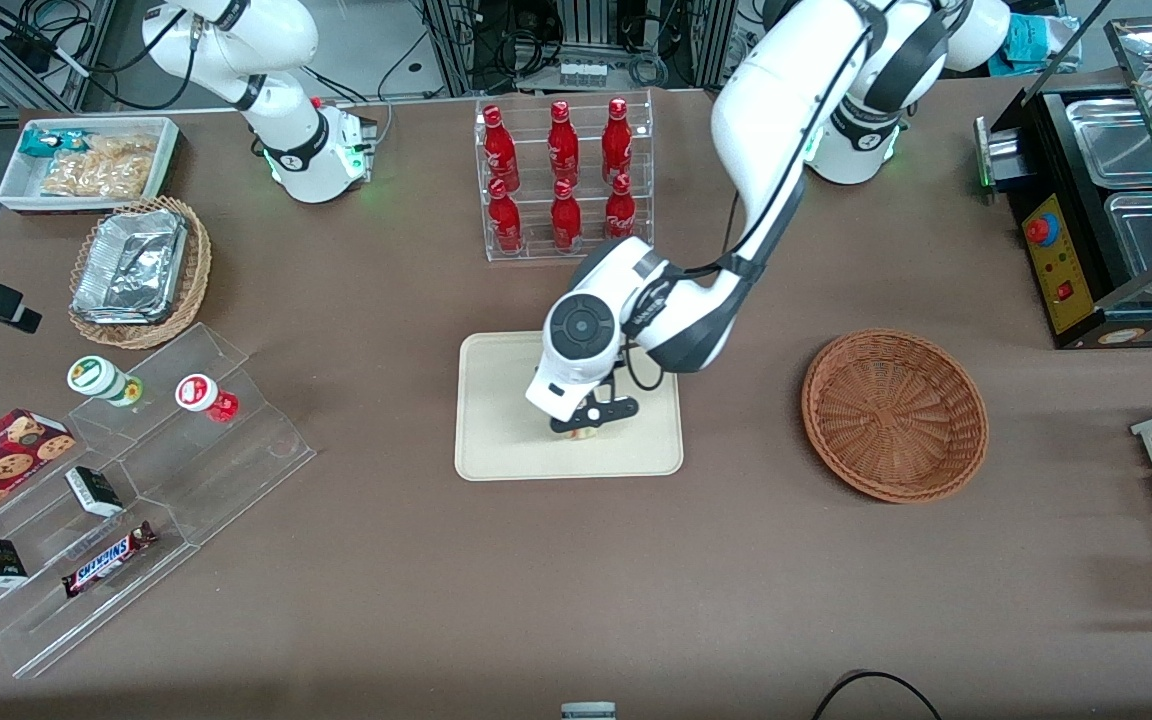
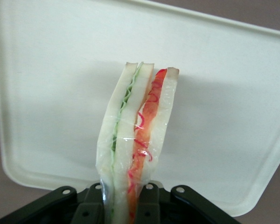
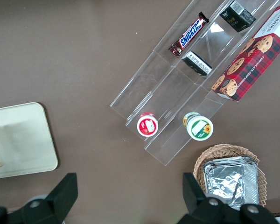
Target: Place sandwich from basket to tray
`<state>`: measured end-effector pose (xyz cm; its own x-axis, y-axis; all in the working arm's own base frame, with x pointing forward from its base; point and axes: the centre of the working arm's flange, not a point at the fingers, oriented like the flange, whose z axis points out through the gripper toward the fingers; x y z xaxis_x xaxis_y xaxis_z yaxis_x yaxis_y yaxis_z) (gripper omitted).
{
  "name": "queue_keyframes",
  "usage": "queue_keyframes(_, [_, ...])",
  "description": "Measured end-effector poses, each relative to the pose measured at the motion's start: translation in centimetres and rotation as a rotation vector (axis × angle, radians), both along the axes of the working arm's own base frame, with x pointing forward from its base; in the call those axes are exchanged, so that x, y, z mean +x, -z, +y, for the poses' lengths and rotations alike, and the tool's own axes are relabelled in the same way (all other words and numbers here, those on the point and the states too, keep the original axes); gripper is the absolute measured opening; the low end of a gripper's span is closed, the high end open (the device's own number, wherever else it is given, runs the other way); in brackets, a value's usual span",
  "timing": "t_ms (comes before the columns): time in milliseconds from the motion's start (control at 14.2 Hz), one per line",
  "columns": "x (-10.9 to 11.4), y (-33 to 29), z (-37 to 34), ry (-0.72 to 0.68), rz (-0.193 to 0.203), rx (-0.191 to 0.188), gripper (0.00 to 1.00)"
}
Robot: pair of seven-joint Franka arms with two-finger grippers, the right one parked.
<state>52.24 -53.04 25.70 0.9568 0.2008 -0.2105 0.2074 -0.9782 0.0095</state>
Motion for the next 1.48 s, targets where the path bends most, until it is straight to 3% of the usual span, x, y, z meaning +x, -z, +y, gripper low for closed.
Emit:
queue_keyframes(424, [-1.1, 1.8, -1.3, 0.044, 0.001, -0.005, 0.16])
queue_keyframes(565, [-1.1, 1.8, -1.3, 0.045, 0.001, -0.005, 0.29])
queue_keyframes(918, [-0.4, -0.4, -1.5, 0.017, -0.022, -0.021, 0.8])
queue_keyframes(1059, [-0.1, -3.2, -1.0, -0.009, -0.019, -0.004, 0.98])
queue_keyframes(1200, [0.5, -7.8, 0.3, -0.02, -0.034, 0.013, 1.0])
queue_keyframes(1482, [2.2, -16.0, 6.7, -0.084, -0.066, 0.097, 1.0])
